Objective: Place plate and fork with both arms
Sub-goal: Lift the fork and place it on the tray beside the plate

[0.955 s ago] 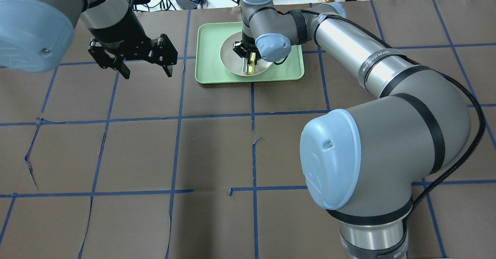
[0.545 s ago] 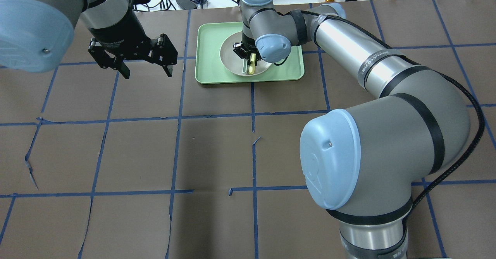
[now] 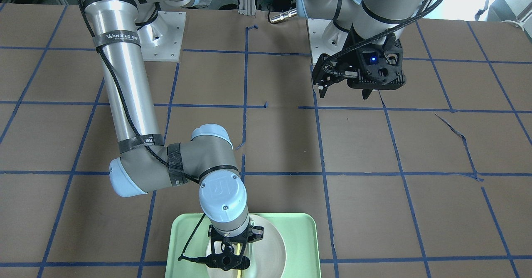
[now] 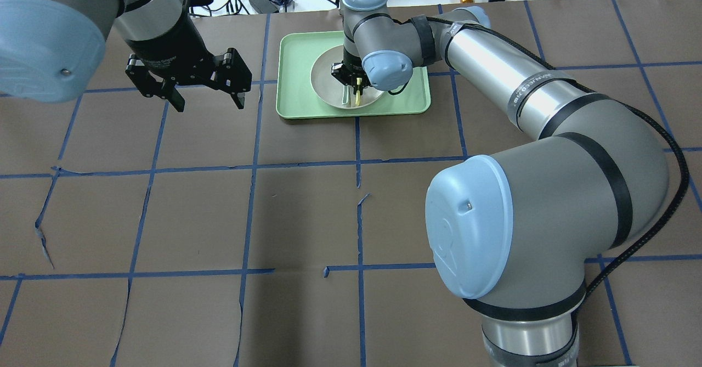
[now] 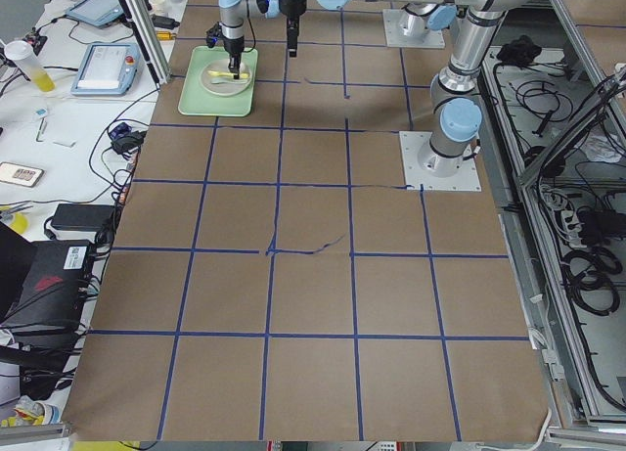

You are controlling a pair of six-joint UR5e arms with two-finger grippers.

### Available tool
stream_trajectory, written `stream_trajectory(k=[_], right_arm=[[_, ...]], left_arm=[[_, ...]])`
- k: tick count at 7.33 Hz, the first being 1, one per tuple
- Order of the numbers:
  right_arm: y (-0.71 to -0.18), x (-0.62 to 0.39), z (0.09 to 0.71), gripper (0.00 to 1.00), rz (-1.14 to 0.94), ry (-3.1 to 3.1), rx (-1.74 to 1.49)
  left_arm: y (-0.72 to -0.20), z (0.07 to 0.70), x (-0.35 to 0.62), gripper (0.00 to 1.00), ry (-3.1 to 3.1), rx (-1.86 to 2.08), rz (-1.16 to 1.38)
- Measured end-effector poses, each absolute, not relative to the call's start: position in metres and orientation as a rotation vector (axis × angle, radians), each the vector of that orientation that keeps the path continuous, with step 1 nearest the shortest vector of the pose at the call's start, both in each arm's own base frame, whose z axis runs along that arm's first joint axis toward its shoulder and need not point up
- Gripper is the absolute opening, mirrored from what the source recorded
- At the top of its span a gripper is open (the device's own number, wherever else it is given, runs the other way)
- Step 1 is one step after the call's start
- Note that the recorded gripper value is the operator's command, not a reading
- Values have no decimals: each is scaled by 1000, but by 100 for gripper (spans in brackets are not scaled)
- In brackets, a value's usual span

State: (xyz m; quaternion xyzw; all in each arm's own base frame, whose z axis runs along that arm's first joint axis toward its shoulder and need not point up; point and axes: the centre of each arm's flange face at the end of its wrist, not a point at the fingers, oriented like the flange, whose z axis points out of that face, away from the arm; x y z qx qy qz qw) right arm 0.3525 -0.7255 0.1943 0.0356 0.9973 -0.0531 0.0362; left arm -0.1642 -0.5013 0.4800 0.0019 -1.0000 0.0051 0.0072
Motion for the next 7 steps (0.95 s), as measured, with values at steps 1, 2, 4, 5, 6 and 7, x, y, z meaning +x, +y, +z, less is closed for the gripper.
stream_trajectory(k=[1, 2, 4, 5, 6, 7], right_arm=[[-725, 351, 206, 6, -183, 3063, 96], [-724, 347, 220, 6, -208, 3066, 66], [-732, 318, 239, 6, -245, 3096, -24], [-738, 293, 237, 6, -236, 3114, -68], [-742, 269, 231, 6, -210, 3123, -100], [-743, 252, 222, 6, -183, 3129, -118]], left_arm=[[-501, 480, -164, 100, -3127, 6, 15], [-501, 480, -164, 100, -3127, 6, 15], [-501, 479, -164, 100, -3127, 6, 12], [-502, 478, -164, 100, -3126, 6, 7], [-502, 475, -164, 100, -3127, 8, -1], [-502, 472, -164, 100, -3128, 10, -8]])
